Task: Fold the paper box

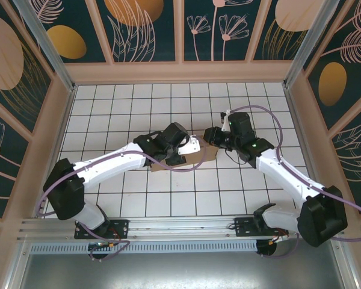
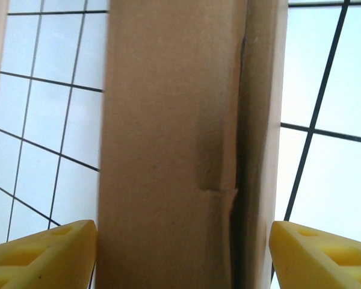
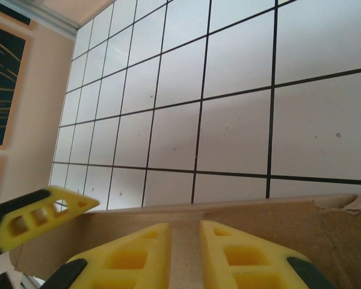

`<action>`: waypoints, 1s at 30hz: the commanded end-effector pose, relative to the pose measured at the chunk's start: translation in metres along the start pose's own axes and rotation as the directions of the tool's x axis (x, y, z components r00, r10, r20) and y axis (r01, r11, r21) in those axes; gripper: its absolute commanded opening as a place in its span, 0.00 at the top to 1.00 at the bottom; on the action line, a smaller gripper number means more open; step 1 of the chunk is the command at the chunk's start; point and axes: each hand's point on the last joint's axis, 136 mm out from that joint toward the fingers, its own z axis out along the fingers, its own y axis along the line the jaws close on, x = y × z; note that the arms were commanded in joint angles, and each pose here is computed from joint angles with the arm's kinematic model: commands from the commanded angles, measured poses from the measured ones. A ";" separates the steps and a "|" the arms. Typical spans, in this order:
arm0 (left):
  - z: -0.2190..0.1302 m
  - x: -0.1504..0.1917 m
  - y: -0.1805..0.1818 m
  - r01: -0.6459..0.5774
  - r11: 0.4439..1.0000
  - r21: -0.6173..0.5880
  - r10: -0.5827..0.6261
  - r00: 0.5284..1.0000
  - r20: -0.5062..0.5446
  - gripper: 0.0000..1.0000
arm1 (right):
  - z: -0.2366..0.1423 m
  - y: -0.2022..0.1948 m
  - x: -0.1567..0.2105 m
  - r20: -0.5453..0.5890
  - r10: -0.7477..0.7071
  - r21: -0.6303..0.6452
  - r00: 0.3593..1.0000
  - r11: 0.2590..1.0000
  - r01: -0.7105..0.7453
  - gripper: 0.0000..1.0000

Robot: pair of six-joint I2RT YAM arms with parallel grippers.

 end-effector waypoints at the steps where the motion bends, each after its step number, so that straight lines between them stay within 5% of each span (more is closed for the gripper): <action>1: -0.031 -0.027 0.019 0.092 0.994 -0.055 -0.083 0.985 0.149 0.25 | 0.007 -0.024 0.010 0.005 0.044 0.097 0.999 0.994 -0.045 0.79; 7: -0.065 -0.032 0.010 0.186 0.982 0.032 -0.188 0.953 0.238 0.28 | 0.009 -0.025 0.003 0.030 0.044 0.112 0.999 0.993 -0.047 0.78; 11: -0.104 -0.049 0.013 0.304 0.947 0.106 -0.321 0.870 0.374 0.35 | 0.011 -0.022 0.003 0.023 0.043 0.108 0.999 0.993 -0.045 0.78; 13: -0.122 -0.058 0.027 0.408 0.906 0.112 -0.412 0.795 0.445 0.50 | 0.011 -0.019 0.004 0.022 0.035 0.104 0.999 0.994 -0.037 0.78; 15: -0.130 -0.061 0.049 0.569 0.816 0.105 -0.542 0.689 0.481 0.96 | 0.011 -0.018 0.005 0.021 0.026 0.104 0.999 0.994 -0.028 0.78; 16: -0.129 -0.063 0.054 0.629 0.768 0.121 -0.602 0.643 0.474 1.00 | 0.012 -0.017 0.006 0.018 0.025 0.104 1.000 0.994 -0.026 0.78; 21: -0.103 -0.078 0.035 0.746 0.577 0.334 -0.809 0.467 0.357 1.00 | 0.014 -0.018 0.006 0.013 0.025 0.110 1.000 0.994 -0.026 0.78; 25: -0.078 -0.065 0.029 0.837 0.398 0.376 -0.911 0.312 0.269 1.00 | 0.014 -0.022 0.006 0.022 0.028 0.123 0.999 0.992 -0.031 0.78; 30: -0.055 -0.039 0.024 0.881 0.316 0.352 -0.940 0.241 0.241 1.00 | 0.016 -0.016 0.011 0.009 0.021 0.110 1.000 0.994 -0.022 0.78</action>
